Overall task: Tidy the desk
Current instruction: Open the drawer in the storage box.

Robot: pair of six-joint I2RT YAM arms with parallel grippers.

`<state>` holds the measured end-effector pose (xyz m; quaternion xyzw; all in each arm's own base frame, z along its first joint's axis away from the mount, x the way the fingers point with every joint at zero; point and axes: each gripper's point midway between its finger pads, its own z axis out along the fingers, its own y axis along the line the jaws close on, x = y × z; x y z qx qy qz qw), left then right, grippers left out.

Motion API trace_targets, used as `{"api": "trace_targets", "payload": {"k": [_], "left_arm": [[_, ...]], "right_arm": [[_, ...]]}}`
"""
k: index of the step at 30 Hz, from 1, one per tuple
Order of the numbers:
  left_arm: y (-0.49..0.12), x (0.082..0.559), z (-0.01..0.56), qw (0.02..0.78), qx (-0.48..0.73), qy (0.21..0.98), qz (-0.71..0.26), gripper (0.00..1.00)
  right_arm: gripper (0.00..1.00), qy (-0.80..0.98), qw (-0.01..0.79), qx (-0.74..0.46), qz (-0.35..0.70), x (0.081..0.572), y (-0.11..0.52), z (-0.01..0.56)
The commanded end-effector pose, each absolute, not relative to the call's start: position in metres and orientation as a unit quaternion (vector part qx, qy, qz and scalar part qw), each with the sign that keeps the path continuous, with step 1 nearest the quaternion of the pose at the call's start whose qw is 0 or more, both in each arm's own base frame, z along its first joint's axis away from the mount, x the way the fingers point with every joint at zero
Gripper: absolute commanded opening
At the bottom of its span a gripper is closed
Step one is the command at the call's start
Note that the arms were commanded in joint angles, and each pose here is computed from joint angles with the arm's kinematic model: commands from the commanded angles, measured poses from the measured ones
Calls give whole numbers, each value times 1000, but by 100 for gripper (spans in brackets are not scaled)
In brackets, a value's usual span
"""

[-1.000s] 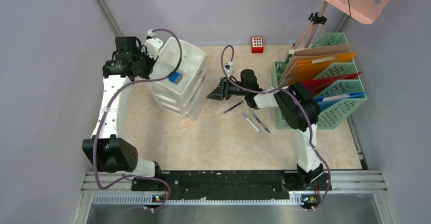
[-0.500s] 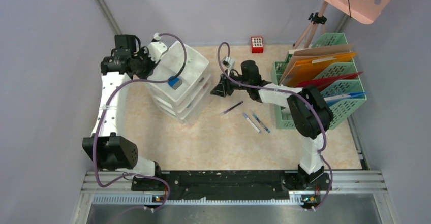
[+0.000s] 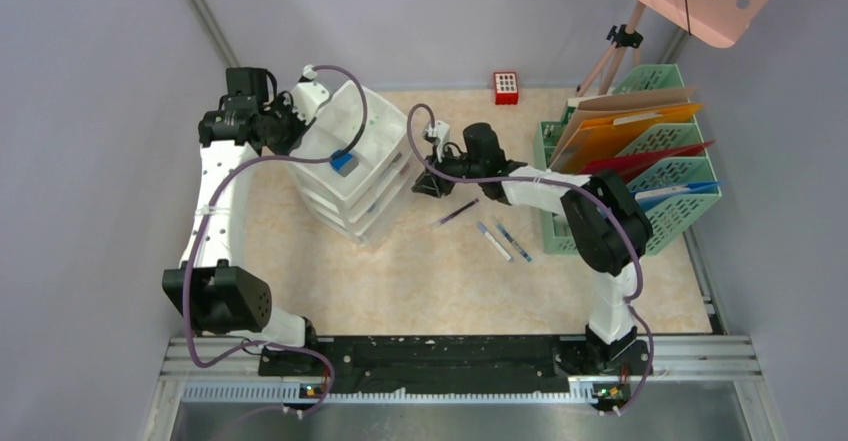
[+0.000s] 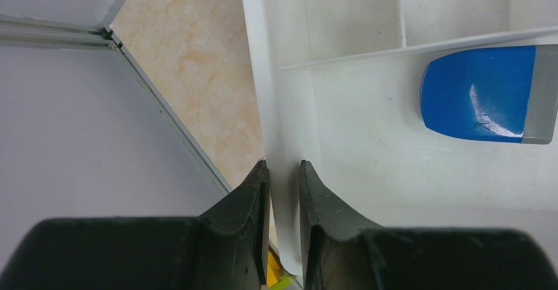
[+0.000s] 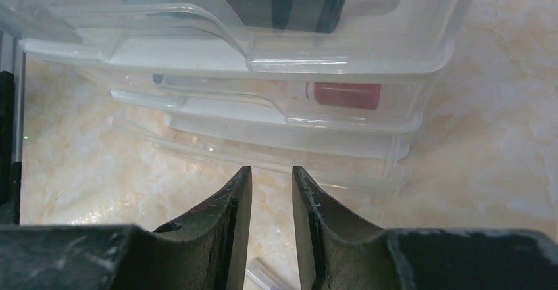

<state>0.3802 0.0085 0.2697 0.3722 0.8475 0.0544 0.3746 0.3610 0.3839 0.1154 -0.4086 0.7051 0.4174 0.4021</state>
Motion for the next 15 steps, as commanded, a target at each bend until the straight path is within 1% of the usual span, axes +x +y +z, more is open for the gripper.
{"api": "trace_targets", "payload": {"k": [1,15], "left_arm": [[16,382,268,361,392,843,71,0],[16,383,268,361,384,847,70,0]], "right_arm": [[29,661,459,-440,399,376,395,153],[28,671,452,-473,350,375,411,121]]}}
